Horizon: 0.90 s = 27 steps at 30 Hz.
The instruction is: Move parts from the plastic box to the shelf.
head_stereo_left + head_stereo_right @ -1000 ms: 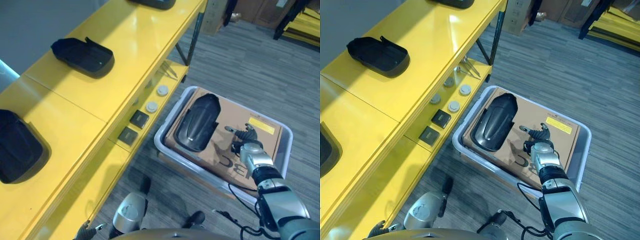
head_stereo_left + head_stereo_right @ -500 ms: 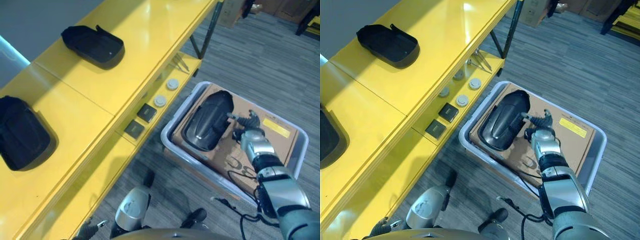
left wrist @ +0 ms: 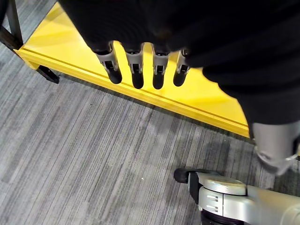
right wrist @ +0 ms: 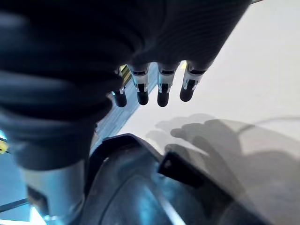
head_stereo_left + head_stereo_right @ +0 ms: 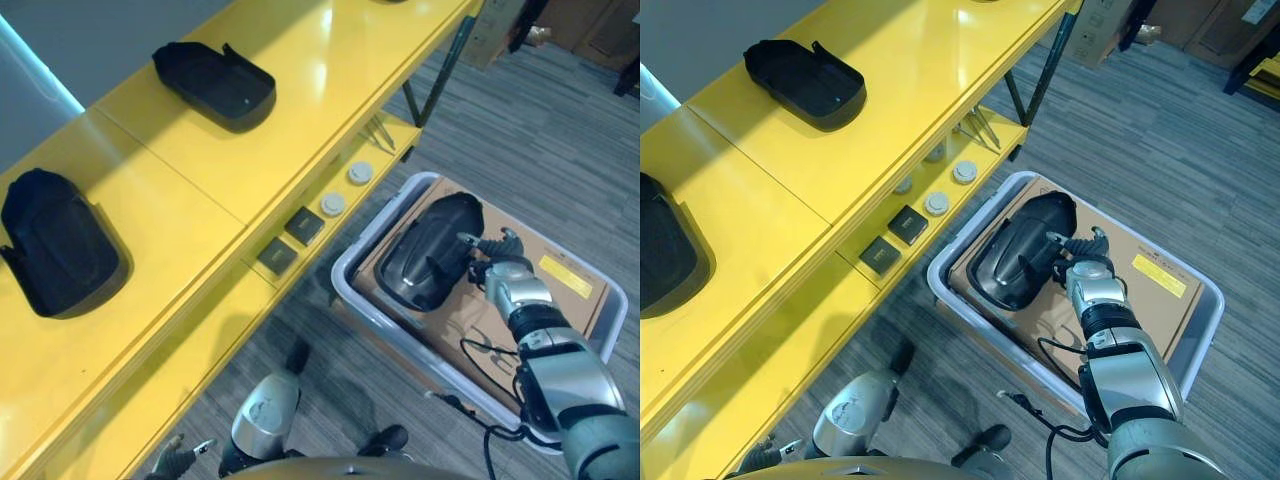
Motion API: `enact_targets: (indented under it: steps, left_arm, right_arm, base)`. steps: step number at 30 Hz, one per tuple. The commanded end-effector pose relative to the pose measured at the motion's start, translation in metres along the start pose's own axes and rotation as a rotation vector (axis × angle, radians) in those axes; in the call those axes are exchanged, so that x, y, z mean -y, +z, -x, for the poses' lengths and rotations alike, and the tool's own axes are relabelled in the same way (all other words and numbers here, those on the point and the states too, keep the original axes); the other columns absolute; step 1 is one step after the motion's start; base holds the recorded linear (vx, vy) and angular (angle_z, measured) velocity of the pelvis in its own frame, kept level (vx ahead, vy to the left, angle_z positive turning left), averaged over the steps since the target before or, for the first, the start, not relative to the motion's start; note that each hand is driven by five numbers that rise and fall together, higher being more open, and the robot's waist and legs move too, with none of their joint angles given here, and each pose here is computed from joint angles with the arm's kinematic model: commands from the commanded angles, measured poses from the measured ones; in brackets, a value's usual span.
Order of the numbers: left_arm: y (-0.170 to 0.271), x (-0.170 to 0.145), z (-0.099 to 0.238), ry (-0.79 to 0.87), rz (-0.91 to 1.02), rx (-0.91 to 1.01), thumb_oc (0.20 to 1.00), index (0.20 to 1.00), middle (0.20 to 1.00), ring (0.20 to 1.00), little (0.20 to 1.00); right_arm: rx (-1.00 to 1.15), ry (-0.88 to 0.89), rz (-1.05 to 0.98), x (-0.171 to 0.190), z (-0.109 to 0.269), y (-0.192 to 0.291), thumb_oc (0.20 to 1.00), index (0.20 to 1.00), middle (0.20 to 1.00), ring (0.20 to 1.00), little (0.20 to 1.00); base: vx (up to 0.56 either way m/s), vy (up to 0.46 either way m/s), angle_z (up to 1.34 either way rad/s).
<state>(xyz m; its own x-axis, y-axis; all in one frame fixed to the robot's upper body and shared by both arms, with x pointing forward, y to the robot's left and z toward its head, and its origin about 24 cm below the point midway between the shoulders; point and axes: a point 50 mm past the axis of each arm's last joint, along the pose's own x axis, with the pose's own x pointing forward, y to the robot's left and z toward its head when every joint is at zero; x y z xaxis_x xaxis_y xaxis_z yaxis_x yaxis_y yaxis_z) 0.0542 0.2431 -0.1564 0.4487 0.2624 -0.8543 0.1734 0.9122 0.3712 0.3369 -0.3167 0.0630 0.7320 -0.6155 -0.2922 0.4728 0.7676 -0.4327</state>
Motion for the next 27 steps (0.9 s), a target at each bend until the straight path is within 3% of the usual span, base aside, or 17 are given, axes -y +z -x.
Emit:
enact_targets:
  steps: [1,20,27]
  left_arm:
    - [-0.022,-0.004,0.007,-0.013,-0.059,-0.05,1.0,1.0,1.0,1.0,1.0]
    - [-0.006,-0.006,0.003,-0.022,-0.015,0.004,1.0,1.0,1.0,1.0,1.0]
    - [0.002,0.0,0.001,-0.021,0.005,0.039,1.0,1.0,1.0,1.0,1.0]
  right_arm:
    - [0.071,-0.084,0.149,0.022,-0.004,0.008,1.0,1.0,1.0,1.0,1.0]
    - [0.138,-0.028,0.21,-0.006,0.002,0.034,1.0,1.0,1.0,1.0,1.0]
    - [0.076,0.035,0.254,-0.033,0.012,-0.001,1.0,1.0,1.0,1.0,1.0]
  base:
    - [-0.03,0.03,0.04]
    - [-0.04,0.015,0.03]
    - [-0.02,-0.008,0.0]
